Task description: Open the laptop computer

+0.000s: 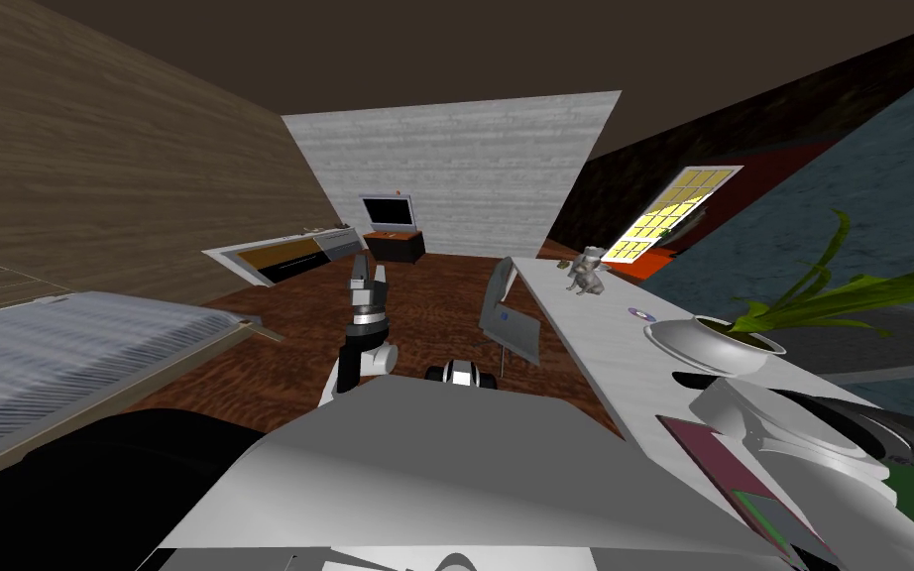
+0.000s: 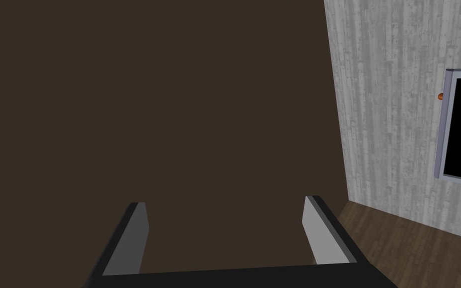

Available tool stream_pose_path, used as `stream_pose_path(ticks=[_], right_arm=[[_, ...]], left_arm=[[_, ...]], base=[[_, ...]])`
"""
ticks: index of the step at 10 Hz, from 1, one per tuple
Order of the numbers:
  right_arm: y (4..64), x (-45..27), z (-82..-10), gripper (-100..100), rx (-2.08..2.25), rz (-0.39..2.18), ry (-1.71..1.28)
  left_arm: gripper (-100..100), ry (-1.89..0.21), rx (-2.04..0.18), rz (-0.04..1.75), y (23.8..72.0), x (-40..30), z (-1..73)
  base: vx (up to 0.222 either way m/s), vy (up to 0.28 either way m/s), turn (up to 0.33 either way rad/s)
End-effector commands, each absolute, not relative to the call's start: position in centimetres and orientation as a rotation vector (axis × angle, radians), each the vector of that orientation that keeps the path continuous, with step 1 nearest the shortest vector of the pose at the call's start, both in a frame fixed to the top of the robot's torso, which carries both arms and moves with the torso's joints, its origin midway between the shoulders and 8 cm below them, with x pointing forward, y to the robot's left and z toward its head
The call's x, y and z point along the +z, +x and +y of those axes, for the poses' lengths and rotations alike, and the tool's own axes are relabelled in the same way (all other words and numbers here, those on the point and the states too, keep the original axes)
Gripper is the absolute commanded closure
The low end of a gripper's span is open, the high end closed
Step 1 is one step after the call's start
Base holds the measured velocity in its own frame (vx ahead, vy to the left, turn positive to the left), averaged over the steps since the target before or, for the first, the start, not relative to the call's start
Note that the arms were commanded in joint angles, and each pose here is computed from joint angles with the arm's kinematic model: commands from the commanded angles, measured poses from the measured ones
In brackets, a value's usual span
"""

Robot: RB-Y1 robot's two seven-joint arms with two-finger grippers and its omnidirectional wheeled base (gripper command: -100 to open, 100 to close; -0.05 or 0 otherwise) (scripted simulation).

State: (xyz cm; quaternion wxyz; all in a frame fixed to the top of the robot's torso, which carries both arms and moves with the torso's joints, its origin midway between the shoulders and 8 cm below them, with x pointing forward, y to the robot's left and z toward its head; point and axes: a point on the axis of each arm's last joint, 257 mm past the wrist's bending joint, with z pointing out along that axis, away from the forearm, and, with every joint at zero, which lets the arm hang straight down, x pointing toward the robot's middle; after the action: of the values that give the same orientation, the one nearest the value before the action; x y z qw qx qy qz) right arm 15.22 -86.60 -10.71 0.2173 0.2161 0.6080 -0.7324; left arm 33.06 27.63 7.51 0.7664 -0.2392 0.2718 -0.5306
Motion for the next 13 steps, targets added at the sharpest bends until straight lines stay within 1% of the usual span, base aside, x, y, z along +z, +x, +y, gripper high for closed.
stream_pose_path(ticks=[1, 8, 10, 11, 12, 13], right_arm=[[14.8, -11.3, -85.3, 100, -2.06, 1.641, 0.573], [14.1, -12.4, -81.2, 100, -2.108, 1.476, 0.515], [14.4, -11.5, -81.3, 100, -2.122, 1.455, 0.5], [13.7, -12.9, -79.4, 100, -2.156, 1.439, 0.474], [13.5, -12.4, -79.3, 100, -2.174, 1.419, 0.476], [13.0, -14.1, -77.6, 100, -2.187, 1.423, 0.448]], left_arm=[[0, -0.52, -1.152, 0.59, 33.1, 7.5, 27.6], [0, -0.52, -1.152, 0.59, 33.1, 7.5, 27.6], [0, -0.52, -1.153, 0.59, 33.1, 7.5, 27.6], [0, -0.52, -1.153, 0.59, 33.1, 7.5, 27.6], [0, -0.519, -1.152, 0.59, 33.1, 7.5, 27.6], [0, -0.519, -1.152, 0.59, 33.1, 7.5, 27.6]], base=[[0.025, 0.003, -0.012], [0.021, 0.001, -0.009], [0.011, 0.008, -0.01], [0.018, -0.057, 0.024], [0.022, -0.069, 0.02], [0.037, -0.11, 0.021]])
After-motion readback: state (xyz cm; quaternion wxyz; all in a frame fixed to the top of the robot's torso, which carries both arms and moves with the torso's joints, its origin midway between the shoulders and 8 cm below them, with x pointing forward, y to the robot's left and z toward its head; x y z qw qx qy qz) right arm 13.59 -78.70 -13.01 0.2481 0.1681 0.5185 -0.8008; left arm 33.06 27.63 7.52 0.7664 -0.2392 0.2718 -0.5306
